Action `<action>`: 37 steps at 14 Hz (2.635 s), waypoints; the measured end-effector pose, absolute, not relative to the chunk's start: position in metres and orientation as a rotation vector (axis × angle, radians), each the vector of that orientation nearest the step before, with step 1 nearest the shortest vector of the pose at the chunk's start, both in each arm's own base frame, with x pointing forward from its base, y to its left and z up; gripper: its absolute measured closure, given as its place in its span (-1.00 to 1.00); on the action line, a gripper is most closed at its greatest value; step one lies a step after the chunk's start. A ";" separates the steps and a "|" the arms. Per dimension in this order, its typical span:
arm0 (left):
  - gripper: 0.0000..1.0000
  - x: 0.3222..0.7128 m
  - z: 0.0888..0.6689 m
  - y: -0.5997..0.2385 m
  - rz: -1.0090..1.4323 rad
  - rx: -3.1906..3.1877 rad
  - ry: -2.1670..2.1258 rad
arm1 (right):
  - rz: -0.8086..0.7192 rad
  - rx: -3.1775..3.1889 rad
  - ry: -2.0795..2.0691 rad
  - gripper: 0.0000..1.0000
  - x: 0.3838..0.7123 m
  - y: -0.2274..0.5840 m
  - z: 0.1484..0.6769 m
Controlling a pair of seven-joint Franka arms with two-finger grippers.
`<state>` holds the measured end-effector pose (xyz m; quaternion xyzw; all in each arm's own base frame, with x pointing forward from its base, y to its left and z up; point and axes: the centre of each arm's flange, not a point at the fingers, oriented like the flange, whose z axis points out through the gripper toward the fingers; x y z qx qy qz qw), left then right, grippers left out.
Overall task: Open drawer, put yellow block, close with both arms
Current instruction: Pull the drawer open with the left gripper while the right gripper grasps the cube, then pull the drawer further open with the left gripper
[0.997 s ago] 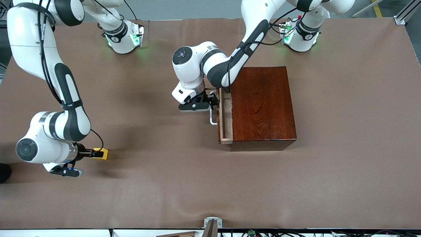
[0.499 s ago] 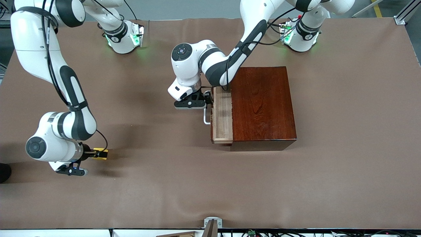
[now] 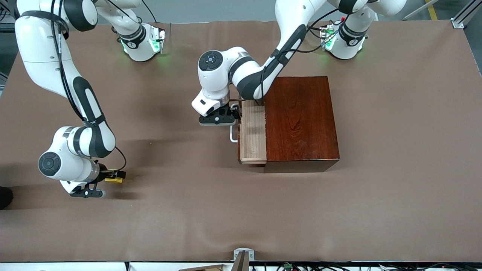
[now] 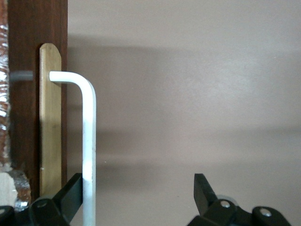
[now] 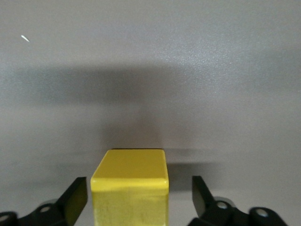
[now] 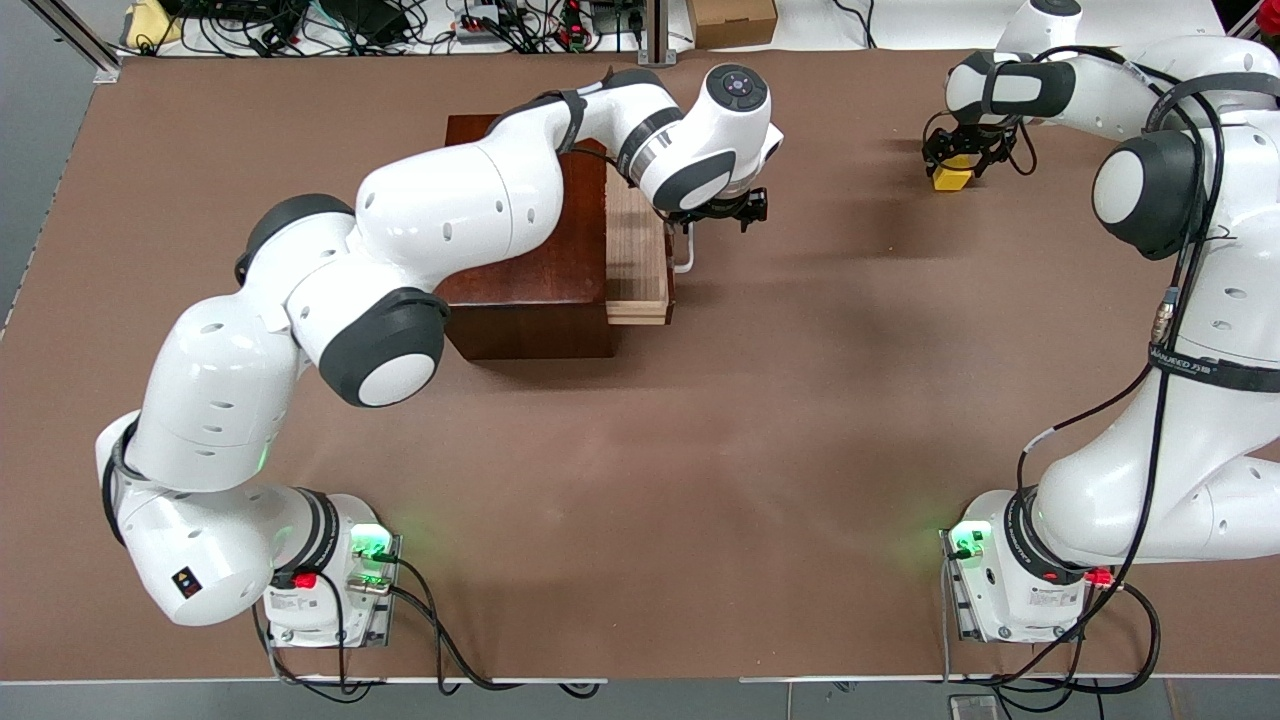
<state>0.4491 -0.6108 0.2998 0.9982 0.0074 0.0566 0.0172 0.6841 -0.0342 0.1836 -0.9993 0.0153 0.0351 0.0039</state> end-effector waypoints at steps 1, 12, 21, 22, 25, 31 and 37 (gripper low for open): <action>-1.00 0.450 0.300 -0.611 0.172 3.100 0.028 | 0.107 -3.132 0.047 -0.62 0.684 -0.034 0.184; -1.00 0.448 0.302 -0.617 0.168 3.051 -0.001 | 0.002 -3.133 -0.132 -0.12 0.702 -0.034 0.212; -1.00 0.446 0.304 -0.622 0.174 3.025 -0.025 | -0.015 -3.111 -0.392 -0.12 0.706 -0.032 0.221; -1.00 0.446 0.305 -0.623 0.177 3.017 -0.023 | -0.008 -3.108 -0.409 -0.12 0.705 -0.032 0.222; -1.00 0.444 0.309 -0.628 0.185 2.977 -0.020 | 0.001 -3.102 -0.442 -0.12 0.705 -0.032 0.227; -1.00 0.465 0.318 -0.613 0.134 2.983 0.059 | 0.000 -3.079 -0.595 -0.12 0.704 -0.037 0.228; -1.00 0.513 0.466 -0.542 0.155 2.945 0.231 | -0.019 -3.038 -0.799 -0.12 0.707 -0.043 0.234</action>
